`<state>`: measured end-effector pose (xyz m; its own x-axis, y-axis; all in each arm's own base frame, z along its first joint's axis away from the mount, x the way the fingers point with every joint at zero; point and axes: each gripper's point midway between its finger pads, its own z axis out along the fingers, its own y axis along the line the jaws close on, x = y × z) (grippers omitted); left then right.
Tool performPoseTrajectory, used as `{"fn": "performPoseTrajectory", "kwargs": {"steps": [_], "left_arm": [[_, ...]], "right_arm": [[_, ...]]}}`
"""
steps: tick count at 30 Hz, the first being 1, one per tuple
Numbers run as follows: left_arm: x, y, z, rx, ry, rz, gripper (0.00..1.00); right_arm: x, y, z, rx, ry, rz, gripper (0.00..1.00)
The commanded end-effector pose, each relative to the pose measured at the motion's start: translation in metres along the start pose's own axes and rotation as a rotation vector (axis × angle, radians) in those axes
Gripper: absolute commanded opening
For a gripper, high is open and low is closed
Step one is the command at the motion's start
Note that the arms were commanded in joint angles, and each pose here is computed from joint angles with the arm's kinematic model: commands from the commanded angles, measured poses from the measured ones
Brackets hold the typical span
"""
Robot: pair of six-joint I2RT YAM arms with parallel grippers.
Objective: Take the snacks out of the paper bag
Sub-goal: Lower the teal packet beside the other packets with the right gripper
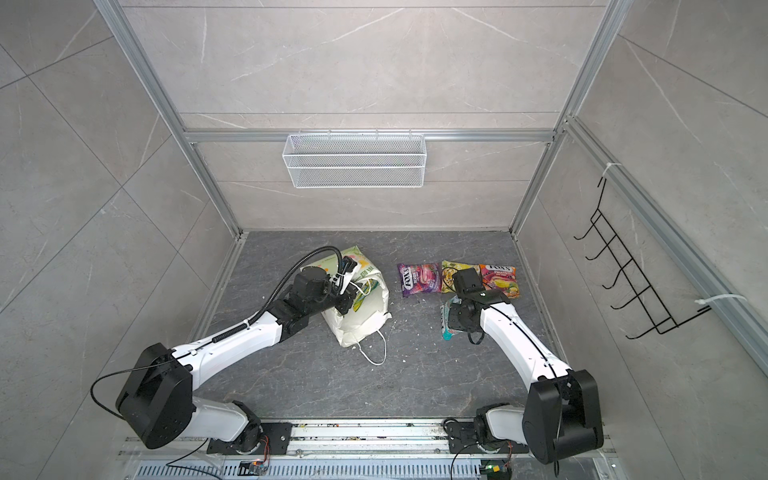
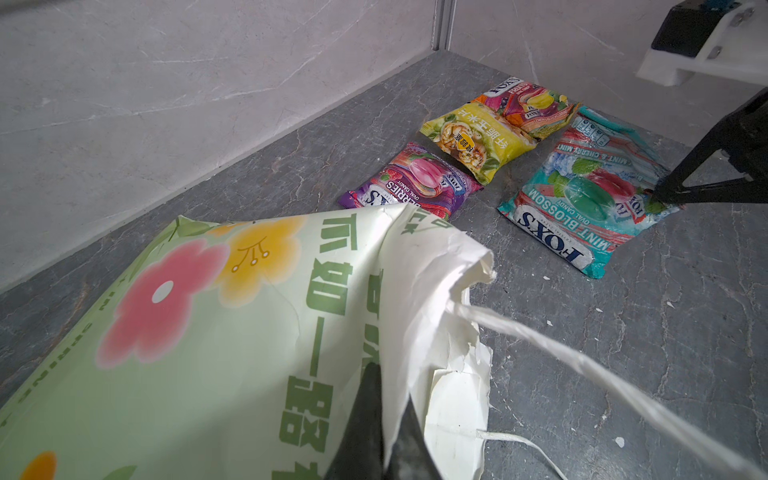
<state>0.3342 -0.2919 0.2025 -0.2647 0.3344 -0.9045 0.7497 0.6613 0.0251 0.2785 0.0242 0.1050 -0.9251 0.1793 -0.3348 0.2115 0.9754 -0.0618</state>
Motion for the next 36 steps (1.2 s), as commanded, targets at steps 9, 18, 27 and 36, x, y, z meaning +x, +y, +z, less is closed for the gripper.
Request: {"fn": "performPoseTrajectory", "kwargs": {"steps": [9, 18, 27, 36], "left_arm": [[-0.021, -0.001, -0.002, 0.014, -0.077, 0.004, 0.0], [-0.016, 0.001, 0.0, 0.001, -0.08, 0.002, 0.0], [-0.017, 0.002, -0.004, -0.007, -0.076, 0.01, 0.0], [-0.014, 0.0, -0.003, 0.002, -0.072, -0.009, 0.0]], "right_arm": [[-0.019, -0.049, -0.021, 0.296, -0.046, 0.058, 0.36], [-0.015, 0.055, -0.017, -0.149, -0.047, -0.052, 0.54], [0.0, 0.056, 0.039, 0.084, 0.069, -0.084, 0.55], [0.002, 0.034, 0.059, 0.241, 0.069, -0.078, 0.6]]}}
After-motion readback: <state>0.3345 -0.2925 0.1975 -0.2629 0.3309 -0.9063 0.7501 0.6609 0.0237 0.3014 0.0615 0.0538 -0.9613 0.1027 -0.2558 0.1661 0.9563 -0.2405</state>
